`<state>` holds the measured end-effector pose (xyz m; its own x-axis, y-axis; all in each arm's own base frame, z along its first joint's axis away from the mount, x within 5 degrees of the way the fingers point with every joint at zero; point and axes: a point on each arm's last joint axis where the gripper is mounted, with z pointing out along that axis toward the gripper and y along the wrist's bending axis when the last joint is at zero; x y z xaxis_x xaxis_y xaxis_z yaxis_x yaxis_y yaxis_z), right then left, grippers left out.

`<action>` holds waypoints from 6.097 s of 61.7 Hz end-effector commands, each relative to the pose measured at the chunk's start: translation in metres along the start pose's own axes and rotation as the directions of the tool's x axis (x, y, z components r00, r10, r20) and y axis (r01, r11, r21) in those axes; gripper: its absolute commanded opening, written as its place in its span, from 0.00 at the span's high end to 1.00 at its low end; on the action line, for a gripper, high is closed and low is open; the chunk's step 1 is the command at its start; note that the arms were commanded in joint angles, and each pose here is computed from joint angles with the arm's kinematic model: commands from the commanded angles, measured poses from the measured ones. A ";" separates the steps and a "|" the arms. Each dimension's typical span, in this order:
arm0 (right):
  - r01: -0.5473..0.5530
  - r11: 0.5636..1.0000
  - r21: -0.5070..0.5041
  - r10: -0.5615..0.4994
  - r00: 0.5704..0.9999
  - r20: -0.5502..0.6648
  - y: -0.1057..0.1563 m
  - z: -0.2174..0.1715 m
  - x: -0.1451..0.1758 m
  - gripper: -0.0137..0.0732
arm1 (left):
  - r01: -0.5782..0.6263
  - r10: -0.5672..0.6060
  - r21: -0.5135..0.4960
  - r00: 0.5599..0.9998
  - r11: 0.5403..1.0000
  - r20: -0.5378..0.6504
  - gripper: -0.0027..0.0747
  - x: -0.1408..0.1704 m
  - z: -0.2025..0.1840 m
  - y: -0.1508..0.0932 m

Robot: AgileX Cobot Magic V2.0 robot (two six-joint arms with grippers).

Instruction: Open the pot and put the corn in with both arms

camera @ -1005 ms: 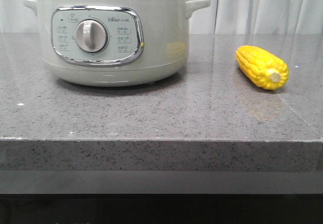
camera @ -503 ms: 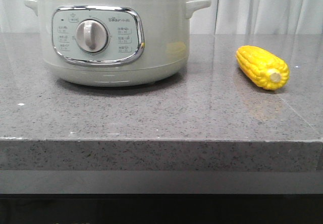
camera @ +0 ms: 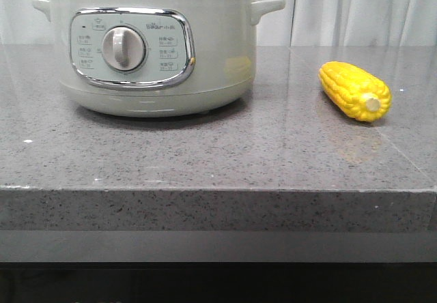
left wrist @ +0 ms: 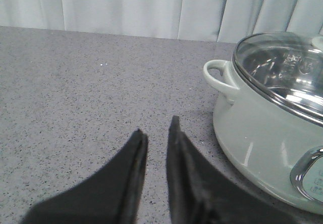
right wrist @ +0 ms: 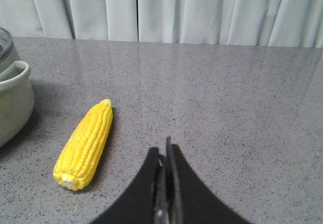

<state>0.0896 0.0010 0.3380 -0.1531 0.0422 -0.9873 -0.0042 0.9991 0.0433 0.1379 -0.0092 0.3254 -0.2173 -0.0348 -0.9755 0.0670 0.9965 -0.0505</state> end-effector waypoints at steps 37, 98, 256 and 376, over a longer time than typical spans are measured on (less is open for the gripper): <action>0.014 1.000 0.011 -0.015 0.996 0.090 -0.001 -0.001 -0.017 0.26 | 0.003 0.008 0.099 0.994 0.995 -0.108 0.14 -0.096 0.033 -0.015; 0.014 1.000 0.011 -0.015 0.996 0.090 -0.001 -0.001 -0.017 0.26 | -0.103 0.301 0.531 0.905 0.841 -0.301 0.14 -0.162 0.196 -0.168; 0.006 1.000 0.014 -0.006 1.000 -0.010 -0.002 0.034 -0.013 0.26 | -0.062 0.084 0.069 0.922 0.996 -0.379 0.72 -0.206 0.163 0.019; -0.195 0.968 -0.157 0.027 0.704 -0.710 0.070 0.290 0.004 0.54 | -0.060 0.082 0.070 0.924 0.996 -0.373 0.72 -0.206 0.163 0.019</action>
<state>0.3795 0.0738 0.2555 -0.8774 0.0273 -0.4789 -0.1042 0.9637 0.2458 0.3627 0.0075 0.4486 -0.7150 0.0975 -0.6922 0.1512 0.9884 -0.0169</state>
